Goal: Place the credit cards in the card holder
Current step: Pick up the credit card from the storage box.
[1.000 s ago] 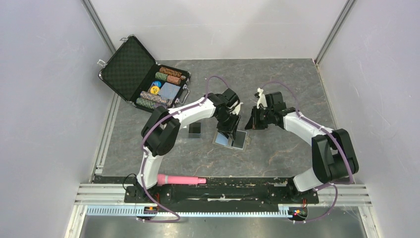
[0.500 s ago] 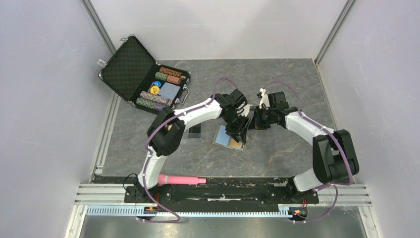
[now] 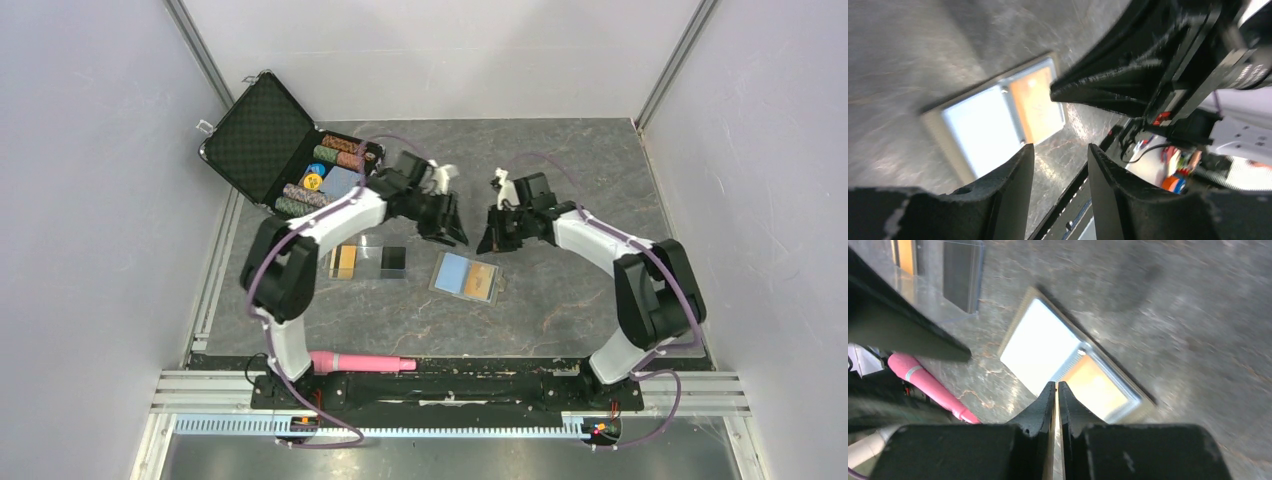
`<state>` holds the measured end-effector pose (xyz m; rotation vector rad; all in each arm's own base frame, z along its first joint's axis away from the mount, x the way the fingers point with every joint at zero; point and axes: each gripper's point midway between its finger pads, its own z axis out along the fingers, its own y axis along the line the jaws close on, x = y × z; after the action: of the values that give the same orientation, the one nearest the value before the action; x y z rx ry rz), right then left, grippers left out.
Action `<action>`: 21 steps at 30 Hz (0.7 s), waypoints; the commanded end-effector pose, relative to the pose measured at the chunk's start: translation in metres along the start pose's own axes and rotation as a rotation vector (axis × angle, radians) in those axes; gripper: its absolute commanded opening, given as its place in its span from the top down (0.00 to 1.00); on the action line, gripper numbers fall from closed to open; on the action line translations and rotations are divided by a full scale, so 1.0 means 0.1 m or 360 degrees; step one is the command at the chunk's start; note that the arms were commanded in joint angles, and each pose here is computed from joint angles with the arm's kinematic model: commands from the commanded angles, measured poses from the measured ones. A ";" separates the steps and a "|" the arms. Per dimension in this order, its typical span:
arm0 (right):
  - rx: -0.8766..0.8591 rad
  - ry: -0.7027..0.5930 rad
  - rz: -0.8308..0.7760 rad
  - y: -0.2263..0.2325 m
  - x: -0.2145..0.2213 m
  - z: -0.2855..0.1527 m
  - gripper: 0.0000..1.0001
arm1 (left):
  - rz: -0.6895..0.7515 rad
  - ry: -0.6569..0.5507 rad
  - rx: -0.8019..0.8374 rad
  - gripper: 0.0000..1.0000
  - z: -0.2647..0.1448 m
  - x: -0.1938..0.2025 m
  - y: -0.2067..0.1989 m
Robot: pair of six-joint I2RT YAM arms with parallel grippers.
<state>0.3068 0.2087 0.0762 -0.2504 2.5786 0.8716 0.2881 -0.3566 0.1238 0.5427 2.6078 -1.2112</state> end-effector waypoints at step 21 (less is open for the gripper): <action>-0.0562 0.0268 -0.0022 1.52 -0.03 0.85 0.57 | -0.0424 -0.0061 -0.0877 0.49 -1.20 0.46 1.75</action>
<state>0.2938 0.3527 0.0852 -0.4477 2.5959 1.2269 0.3132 -0.1545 0.0760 -0.0486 2.8290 -0.6139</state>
